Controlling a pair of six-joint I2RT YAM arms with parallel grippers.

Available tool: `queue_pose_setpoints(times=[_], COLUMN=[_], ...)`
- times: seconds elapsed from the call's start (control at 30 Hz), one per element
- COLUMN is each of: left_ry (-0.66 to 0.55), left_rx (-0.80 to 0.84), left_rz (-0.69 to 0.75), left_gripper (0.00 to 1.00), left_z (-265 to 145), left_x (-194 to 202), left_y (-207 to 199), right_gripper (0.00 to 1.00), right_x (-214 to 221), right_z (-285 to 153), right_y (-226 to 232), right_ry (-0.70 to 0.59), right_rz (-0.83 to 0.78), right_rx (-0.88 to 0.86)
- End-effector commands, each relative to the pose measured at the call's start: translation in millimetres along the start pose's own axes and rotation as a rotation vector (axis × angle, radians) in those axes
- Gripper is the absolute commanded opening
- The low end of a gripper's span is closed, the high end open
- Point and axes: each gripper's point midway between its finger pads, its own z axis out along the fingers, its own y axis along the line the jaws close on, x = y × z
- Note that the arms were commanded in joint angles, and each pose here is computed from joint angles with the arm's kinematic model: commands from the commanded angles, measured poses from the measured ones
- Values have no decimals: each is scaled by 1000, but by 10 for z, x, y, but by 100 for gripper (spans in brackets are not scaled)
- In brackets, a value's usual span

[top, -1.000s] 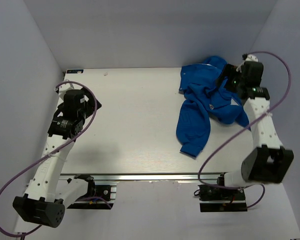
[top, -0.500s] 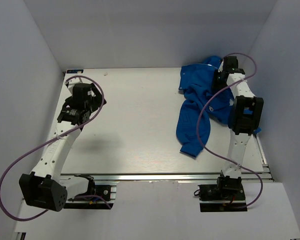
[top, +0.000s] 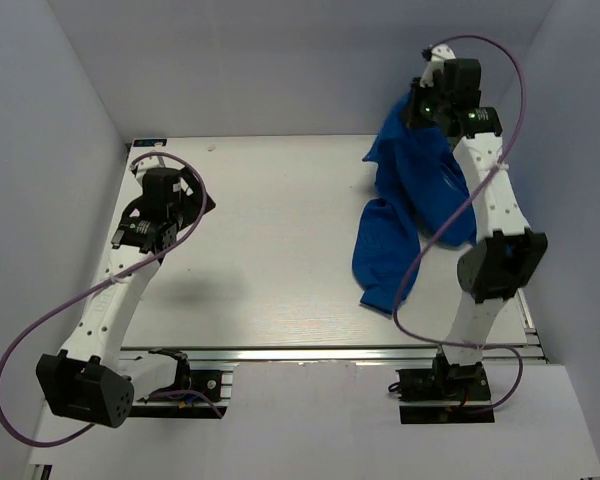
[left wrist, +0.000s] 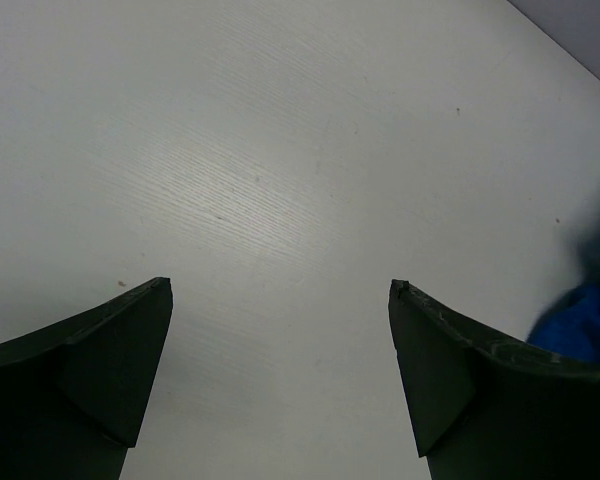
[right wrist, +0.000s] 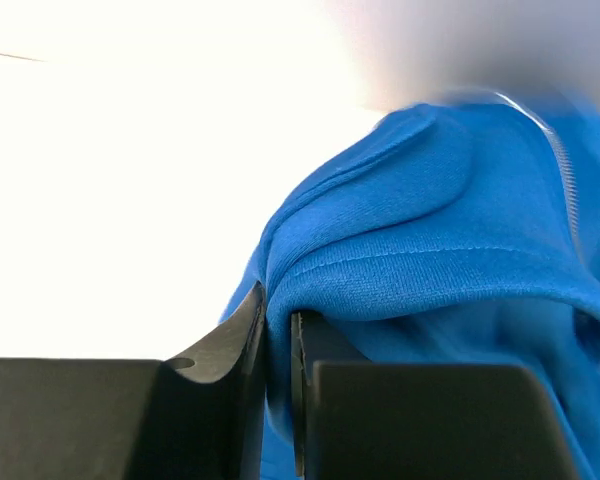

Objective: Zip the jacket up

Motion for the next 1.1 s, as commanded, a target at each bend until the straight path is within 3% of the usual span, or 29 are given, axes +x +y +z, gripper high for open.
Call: queue_pose_setpoints(times=[0.0, 0.03, 0.07, 0.13, 0.23, 0.27, 0.3, 0.37, 0.4, 0.5, 0.53, 0.67, 0.83, 0.93, 1.07], left_ry=[27, 31, 33, 30, 29, 30, 35, 47, 58, 105, 131, 176, 301, 356, 318], left_rx=[74, 72, 69, 69, 80, 77, 64, 42, 33, 13, 18, 93, 294, 299, 243], left_rz=[-39, -41, -49, -57, -64, -65, -62, -57, -54, -44, -42, -51, -67, -59, -29], left_gripper=[98, 98, 98, 98, 98, 98, 98, 98, 98, 98, 98, 98, 98, 98, 98], left_z=[-214, -228, -246, -295, -353, -361, -371, -364, -354, -315, -295, -175, 47, 364, 889], left_x=[13, 35, 45, 61, 76, 86, 112, 183, 225, 393, 481, 633, 905, 1014, 861], left_y=[-82, -67, -53, -24, -12, 1, 40, 111, 138, 214, 224, 88, -333, -470, -613], right_gripper=[0, 0, 0, 0, 0, 5, 17, 33, 48, 87, 89, 89, 89, 89, 89], right_x=[-827, -707, -382, -106, 774, 1036, 1544, 1975, 2181, 2087, 1990, 1618, 1164, 1185, 908], right_z=[-1024, -1131, -1051, -1318, -1298, -1288, -1279, -1352, -1403, -1430, -1429, -1570, -1410, -1058, -380], right_y=[1202, 1526, 1618, 1902, 1974, 1978, 1943, 1999, 1934, 1667, 1598, 1575, 1509, 1610, 1805], right_ry=[-310, -295, -222, -202, -64, -13, 97, 196, 258, 205, 164, 52, -19, 55, 111], right_rz=[-163, -185, -173, -188, -139, -126, -105, -138, -145, -155, -159, -200, -196, -228, -223], right_rx=[-261, -358, -399, -477, -480, -484, -489, -539, -508, -346, -300, -279, -175, -194, -179])
